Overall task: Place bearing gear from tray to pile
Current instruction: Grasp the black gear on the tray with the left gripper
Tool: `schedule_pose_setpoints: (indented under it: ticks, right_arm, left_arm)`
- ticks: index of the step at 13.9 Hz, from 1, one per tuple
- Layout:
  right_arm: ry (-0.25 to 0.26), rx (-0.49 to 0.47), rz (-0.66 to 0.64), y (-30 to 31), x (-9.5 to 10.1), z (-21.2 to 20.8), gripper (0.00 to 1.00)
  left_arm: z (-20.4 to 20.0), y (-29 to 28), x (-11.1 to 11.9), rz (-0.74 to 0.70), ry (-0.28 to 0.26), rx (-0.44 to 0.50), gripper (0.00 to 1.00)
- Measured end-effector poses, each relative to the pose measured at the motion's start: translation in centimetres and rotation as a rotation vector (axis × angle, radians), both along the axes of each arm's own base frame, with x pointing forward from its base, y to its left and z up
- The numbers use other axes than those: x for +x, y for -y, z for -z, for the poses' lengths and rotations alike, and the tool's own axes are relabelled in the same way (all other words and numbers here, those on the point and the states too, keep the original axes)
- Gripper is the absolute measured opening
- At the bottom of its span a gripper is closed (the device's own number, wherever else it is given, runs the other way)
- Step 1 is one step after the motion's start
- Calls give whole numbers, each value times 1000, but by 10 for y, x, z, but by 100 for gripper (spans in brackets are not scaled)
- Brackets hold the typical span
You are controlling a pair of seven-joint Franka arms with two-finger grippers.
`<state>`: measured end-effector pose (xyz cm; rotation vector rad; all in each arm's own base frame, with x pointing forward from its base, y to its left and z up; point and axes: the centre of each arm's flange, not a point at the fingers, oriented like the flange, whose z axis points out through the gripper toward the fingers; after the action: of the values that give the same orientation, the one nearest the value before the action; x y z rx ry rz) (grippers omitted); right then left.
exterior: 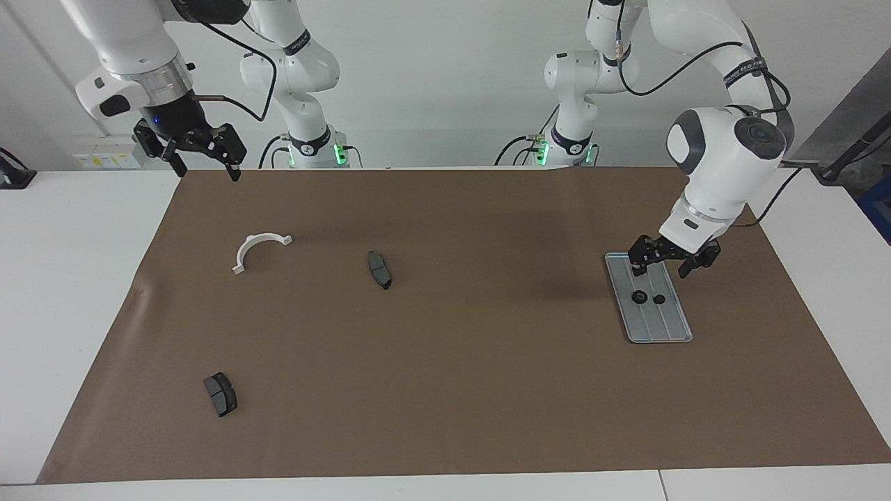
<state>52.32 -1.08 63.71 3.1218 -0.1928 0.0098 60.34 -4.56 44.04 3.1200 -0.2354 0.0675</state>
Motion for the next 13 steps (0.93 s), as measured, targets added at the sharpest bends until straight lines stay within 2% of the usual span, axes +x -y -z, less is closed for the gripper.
schedule_pose_setpoints:
  ticks: [7,13]
  right_arm:
    - [0,0,0,0,0,0,100]
    - [0,0,0,0,0,0,100]
  left_arm:
    - [24,10,4,13,-11,1,100]
    - [28,10,4,2,-14,-6,100]
